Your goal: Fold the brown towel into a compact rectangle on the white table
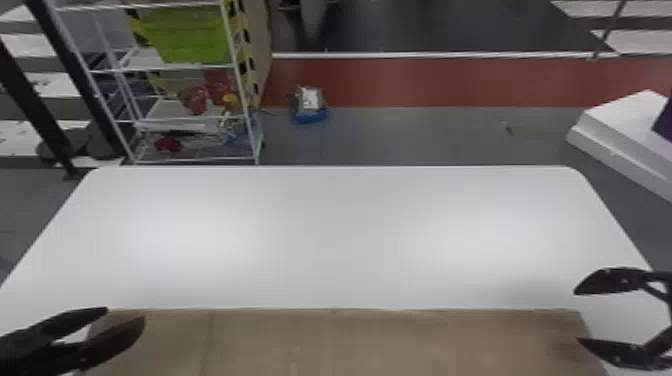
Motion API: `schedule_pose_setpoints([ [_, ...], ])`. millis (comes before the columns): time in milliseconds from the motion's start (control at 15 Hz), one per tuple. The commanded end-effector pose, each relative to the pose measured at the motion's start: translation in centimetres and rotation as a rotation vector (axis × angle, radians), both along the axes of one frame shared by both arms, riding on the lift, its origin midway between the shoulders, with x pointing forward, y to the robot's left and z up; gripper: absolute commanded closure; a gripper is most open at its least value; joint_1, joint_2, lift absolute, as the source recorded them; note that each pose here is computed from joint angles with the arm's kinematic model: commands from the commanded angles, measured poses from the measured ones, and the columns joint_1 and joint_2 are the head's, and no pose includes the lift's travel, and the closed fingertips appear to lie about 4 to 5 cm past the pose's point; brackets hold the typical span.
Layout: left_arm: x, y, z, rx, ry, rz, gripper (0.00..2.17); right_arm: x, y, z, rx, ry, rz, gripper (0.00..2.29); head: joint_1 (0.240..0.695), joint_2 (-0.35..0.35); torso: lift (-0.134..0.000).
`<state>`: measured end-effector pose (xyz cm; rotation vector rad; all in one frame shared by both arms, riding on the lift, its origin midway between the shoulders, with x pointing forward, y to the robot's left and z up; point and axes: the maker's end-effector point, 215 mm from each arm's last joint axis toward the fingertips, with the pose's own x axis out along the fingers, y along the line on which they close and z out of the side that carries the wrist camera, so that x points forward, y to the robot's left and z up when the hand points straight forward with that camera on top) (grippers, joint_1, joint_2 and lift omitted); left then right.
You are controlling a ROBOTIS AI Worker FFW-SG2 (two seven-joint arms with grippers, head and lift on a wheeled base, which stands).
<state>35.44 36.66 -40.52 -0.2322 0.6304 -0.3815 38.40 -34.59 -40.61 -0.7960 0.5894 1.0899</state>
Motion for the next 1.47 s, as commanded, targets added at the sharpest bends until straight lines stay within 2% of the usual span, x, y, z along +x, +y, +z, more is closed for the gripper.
schedule_pose_setpoints([
  [0, 0.0, -0.1, 0.0, -0.003, 0.0, 0.001, 0.06, -0.1, 0.1, 0.0, 0.003, 0.002, 0.002, 0.39, 0.695, 0.032, -0.124],
  [933, -0.1, -0.1, 0.4, 0.0, -0.004, 0.0, 0.06, -0.3, -0.4, 0.0, 0.017, 0.0, -0.007, 0.39, 0.695, 0.03, -0.124],
  [1133, -1.2, 0.1, 0.2, 0.009, 0.009, -0.001, 0.06, 0.1, -1.8, 1.5, 0.036, -0.026, -0.034, 0.39, 0.695, 0.023, -0.124],
  [1400, -2.7, 1.2, 0.0, 0.021, 0.024, 0.019, 0.06, 0.2, -2.2, 1.7, 0.031, -0.031, -0.033, 0.39, 0.695, 0.006, -0.124],
])
